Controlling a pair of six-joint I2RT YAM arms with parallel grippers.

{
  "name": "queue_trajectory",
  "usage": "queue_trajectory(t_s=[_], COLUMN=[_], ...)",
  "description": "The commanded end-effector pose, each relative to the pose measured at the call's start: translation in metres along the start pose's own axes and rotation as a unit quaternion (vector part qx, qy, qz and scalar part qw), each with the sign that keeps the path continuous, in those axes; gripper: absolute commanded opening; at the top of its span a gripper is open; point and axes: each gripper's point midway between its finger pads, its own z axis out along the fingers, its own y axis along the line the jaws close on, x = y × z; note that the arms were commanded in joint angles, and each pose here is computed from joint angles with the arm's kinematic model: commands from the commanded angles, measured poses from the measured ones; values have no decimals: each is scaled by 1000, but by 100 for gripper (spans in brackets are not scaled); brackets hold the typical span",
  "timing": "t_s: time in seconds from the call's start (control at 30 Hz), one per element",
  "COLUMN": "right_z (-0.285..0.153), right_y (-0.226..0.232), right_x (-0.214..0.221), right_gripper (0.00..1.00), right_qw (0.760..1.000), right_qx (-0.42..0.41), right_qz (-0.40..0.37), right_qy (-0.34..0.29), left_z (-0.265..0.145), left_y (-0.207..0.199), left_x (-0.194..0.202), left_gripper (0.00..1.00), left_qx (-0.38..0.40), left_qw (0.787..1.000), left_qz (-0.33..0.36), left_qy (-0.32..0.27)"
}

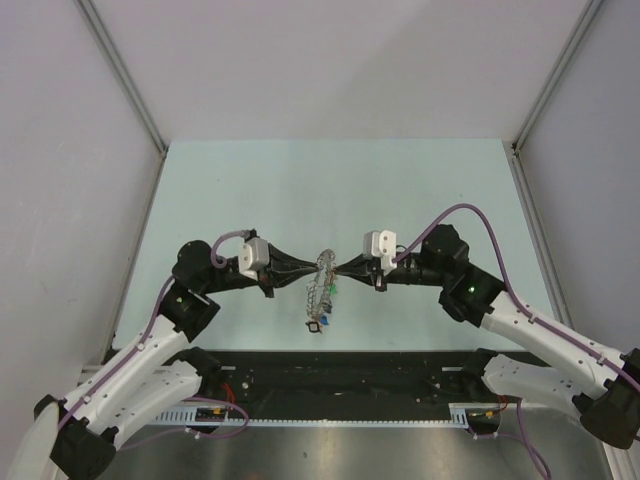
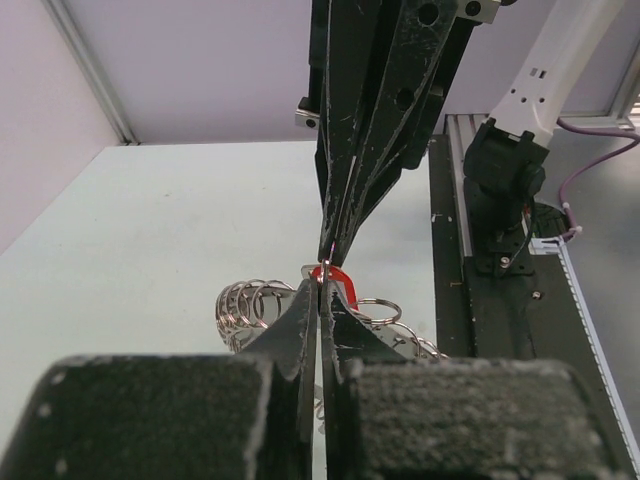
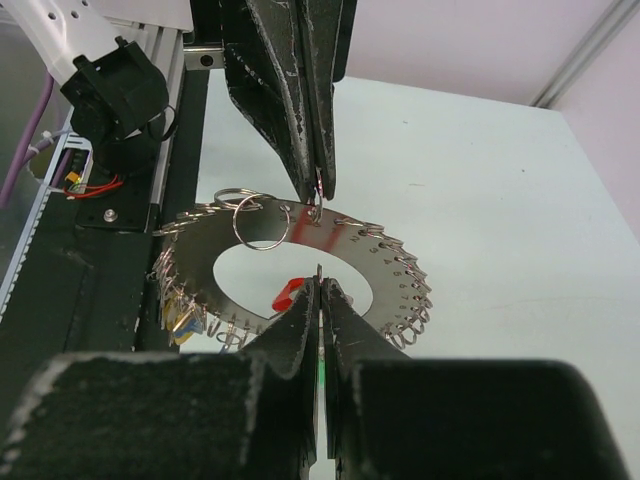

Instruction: Put the keys on the keyring

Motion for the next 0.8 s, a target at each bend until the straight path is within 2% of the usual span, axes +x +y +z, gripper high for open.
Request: queue_trajectory(t_s=[0.0, 0.77], right_z=[0, 5], right_y=[-6, 0], right_x=[-16, -31], right_gripper=[0, 0], right_qw=[999, 996], right_qx=[18, 31], right_qz=[-21, -43], right_qy=[-24, -65], left_z=[1, 3], left_y=[-9, -8], left_x=[-30, -27], left_gripper=[1, 0], left_qx=[22, 25], left_qw=[998, 999], left_qz=[25, 15], left_qy=[-44, -40])
